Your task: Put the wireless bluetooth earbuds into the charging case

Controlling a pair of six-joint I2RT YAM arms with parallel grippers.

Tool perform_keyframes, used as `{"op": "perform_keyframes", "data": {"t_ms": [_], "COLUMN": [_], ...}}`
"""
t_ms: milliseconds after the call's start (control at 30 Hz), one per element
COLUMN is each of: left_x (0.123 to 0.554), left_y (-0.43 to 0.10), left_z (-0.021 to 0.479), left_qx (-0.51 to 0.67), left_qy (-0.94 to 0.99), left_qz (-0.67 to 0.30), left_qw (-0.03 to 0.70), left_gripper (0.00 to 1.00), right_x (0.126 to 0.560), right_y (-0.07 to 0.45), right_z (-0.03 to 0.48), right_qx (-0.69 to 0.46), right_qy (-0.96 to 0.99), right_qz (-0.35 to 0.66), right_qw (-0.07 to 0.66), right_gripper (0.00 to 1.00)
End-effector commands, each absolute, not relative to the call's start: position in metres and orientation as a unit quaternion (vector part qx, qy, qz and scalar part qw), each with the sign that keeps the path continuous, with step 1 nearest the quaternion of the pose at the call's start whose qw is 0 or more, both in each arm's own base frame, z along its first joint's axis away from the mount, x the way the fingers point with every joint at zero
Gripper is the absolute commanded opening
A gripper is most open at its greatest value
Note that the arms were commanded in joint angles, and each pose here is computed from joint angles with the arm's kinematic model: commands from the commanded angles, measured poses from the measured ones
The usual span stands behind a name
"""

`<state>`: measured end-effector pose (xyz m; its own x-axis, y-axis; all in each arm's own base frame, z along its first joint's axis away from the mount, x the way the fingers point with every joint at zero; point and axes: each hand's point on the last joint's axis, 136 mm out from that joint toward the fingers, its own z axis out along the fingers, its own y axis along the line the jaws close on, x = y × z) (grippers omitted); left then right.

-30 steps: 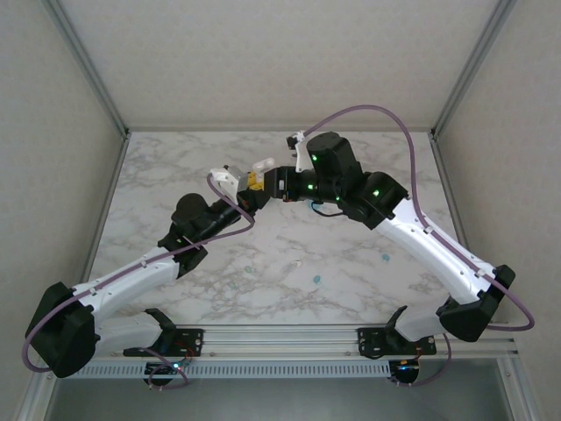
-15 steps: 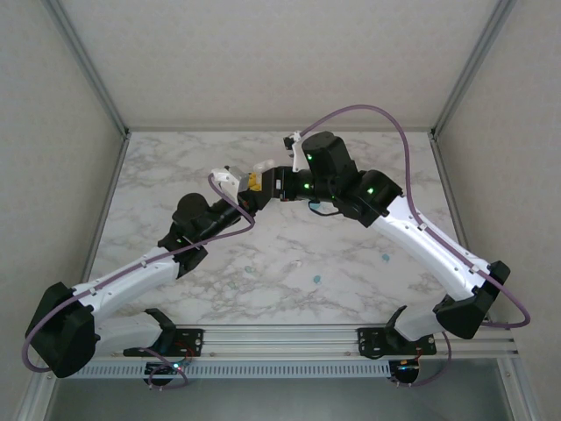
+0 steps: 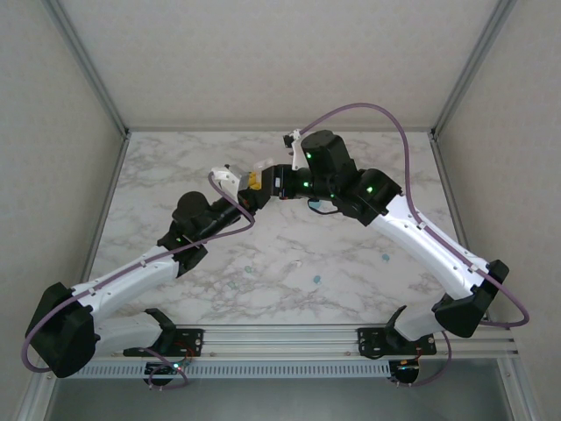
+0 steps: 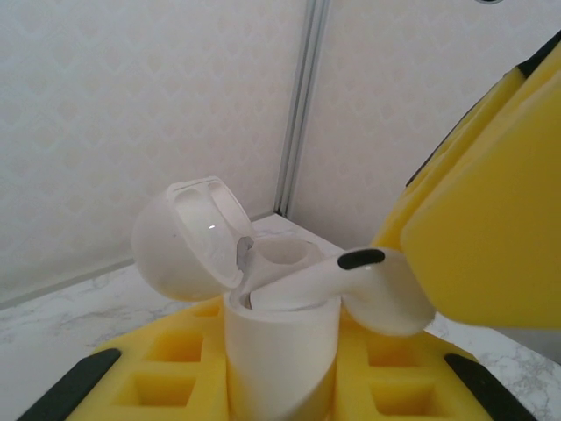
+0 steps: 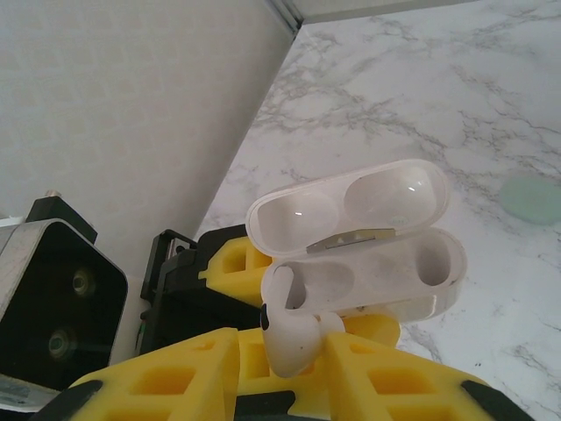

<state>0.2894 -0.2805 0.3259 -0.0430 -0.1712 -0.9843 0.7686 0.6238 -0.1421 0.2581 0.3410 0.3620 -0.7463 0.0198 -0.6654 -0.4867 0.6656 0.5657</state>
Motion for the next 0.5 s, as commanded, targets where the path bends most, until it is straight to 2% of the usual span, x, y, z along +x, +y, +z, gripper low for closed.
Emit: {"op": "perform_keyframes", "data": {"t_ms": [0, 467], "left_x": [0.2774, 0.2784], "left_y": [-0.2849, -0.2855], "left_z": [0.3516, 0.3533], "left_qx": [0.259, 0.26], "left_qy": [0.593, 0.592], "left_qz": [-0.379, -0.377], "left_qw": [0.661, 0.663], "left_gripper": [0.13, 0.13], "right_x": [0.2665, 0.2705], "right_y": [0.3441, 0.3384], "right_z": [0.3778, 0.37], "right_qx": [-0.131, -0.132], "right_qy": [0.84, 0.854], "right_qz": [0.391, 0.361], "right_qw": [0.352, 0.352], "right_gripper": [0.32, 0.28]}}
